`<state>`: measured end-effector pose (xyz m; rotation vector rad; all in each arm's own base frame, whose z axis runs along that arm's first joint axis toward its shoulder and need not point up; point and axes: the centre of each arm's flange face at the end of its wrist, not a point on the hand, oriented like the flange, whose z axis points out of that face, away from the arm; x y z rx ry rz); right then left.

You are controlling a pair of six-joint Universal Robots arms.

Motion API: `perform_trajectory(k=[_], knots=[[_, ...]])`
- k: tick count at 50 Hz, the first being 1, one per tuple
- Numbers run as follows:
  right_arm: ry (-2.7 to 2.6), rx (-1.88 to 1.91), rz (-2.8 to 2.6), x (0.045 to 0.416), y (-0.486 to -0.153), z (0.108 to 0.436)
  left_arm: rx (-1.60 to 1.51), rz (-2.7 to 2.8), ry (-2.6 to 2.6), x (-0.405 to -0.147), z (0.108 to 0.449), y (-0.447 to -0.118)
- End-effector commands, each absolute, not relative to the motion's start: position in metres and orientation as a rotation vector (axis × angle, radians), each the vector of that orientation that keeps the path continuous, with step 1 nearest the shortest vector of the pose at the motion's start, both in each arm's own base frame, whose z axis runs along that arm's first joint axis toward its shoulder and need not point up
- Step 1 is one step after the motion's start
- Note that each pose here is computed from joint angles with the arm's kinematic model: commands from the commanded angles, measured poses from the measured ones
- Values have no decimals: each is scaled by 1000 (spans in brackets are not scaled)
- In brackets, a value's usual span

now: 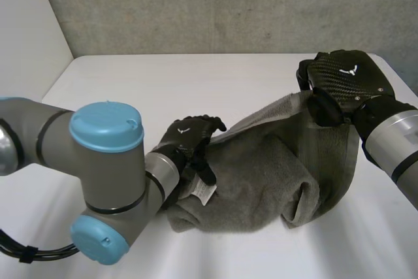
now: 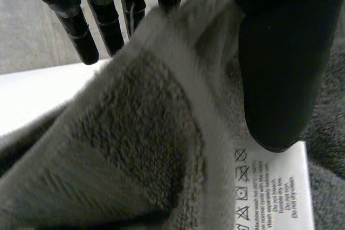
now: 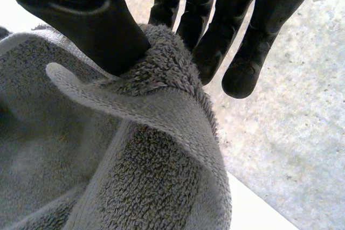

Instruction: Fold the towel.

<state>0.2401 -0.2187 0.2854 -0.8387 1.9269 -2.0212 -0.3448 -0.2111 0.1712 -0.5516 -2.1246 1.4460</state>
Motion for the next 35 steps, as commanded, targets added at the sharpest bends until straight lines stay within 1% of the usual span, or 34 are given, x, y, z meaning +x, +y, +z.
perform_trajectory(k=[1,6,10,14,16,21,30,35], knots=[[1884,-828,-1995,241,-205,296,-533,1473,-2107,-354,168,-225],[1849,-856,-1980,242,-194,306,-505,1517,-2053,-363,174,-237],[1799,-855,-2024,239,-185,325,-464,1570,-1993,-368,182,-248],[1769,-858,-2061,237,-182,339,-431,1611,-1985,-367,185,-256],[1752,-853,-2091,233,-179,351,-414,1620,-1998,-364,184,-259],[1737,-850,-2108,232,-177,364,-408,1619,-2019,-359,180,-263],[1725,-848,-2120,232,-178,369,-416,1613,-2042,-356,172,-265],[1712,-848,-2130,232,-178,371,-423,1599,-2075,-355,158,-271]])
